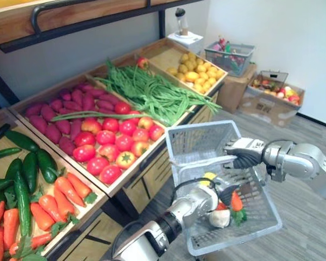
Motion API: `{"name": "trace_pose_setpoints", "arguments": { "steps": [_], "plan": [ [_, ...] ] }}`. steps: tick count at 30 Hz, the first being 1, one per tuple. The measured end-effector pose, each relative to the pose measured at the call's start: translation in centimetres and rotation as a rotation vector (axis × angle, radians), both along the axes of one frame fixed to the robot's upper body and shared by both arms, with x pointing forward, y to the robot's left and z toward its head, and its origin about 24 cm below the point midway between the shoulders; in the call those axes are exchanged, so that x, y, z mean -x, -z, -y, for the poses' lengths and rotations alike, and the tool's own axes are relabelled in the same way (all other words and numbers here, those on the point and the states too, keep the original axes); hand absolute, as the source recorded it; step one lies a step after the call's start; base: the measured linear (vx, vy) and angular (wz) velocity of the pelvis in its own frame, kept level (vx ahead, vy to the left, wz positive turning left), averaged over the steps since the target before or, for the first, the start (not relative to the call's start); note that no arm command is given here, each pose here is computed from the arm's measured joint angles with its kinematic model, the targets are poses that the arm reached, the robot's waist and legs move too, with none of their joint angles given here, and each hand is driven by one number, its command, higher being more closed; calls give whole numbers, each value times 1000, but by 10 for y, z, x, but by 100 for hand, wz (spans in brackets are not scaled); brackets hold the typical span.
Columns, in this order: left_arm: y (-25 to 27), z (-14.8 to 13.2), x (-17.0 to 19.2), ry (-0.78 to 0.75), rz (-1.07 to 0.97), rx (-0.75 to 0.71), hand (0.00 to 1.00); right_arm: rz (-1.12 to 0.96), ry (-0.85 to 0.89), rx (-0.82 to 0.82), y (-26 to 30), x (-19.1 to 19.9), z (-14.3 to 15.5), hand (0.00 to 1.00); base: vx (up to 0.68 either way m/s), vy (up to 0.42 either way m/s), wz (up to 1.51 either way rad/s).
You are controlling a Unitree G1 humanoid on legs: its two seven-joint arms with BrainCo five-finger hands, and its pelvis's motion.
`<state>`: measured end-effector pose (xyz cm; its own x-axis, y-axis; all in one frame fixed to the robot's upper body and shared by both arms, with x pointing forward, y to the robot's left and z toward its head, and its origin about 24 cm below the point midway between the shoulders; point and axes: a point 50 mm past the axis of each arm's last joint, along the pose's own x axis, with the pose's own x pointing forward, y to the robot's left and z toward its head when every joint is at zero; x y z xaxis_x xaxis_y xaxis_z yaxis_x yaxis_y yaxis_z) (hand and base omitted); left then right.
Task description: Pick vegetable in the basket
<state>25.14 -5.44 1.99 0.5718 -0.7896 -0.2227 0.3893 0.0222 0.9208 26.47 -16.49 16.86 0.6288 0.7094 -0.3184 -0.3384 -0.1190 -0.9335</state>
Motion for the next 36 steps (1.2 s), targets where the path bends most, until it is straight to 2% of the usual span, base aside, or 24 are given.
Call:
{"name": "trace_pose_setpoints", "arguments": {
  "steps": [4,8,12,17,22,24,27,31,33,36],
  "plan": [
    [-17,11,8,60,18,80,0,-5,37,-17,2,2,8,100,-15,-16,16],
    [-49,18,21,153,42,234,0,-33,98,-73,11,3,18,100,-20,-17,25],
    [-70,12,31,214,2,383,0,-52,217,-177,25,0,36,100,-14,-22,27],
    [-64,-7,36,190,-97,436,0,-55,371,-297,51,-9,48,100,-18,-17,30],
    [-79,-14,59,271,-164,551,0,-95,656,-441,91,-14,78,100,-12,-1,41],
    [-113,-8,93,482,-201,728,0,-134,844,-506,117,-13,97,100,3,18,42],
    [-134,-13,118,638,-233,853,0,-182,999,-550,140,-8,111,100,-8,19,52],
    [-129,-28,110,594,-346,884,0,-195,1232,-603,165,13,140,100,-26,34,75],
    [-128,-34,107,565,-339,887,0,-190,1343,-634,177,28,153,100,-6,28,86],
    [-138,-49,106,522,-363,992,0,-211,1489,-686,198,54,163,100,9,13,81]
  ]
}}
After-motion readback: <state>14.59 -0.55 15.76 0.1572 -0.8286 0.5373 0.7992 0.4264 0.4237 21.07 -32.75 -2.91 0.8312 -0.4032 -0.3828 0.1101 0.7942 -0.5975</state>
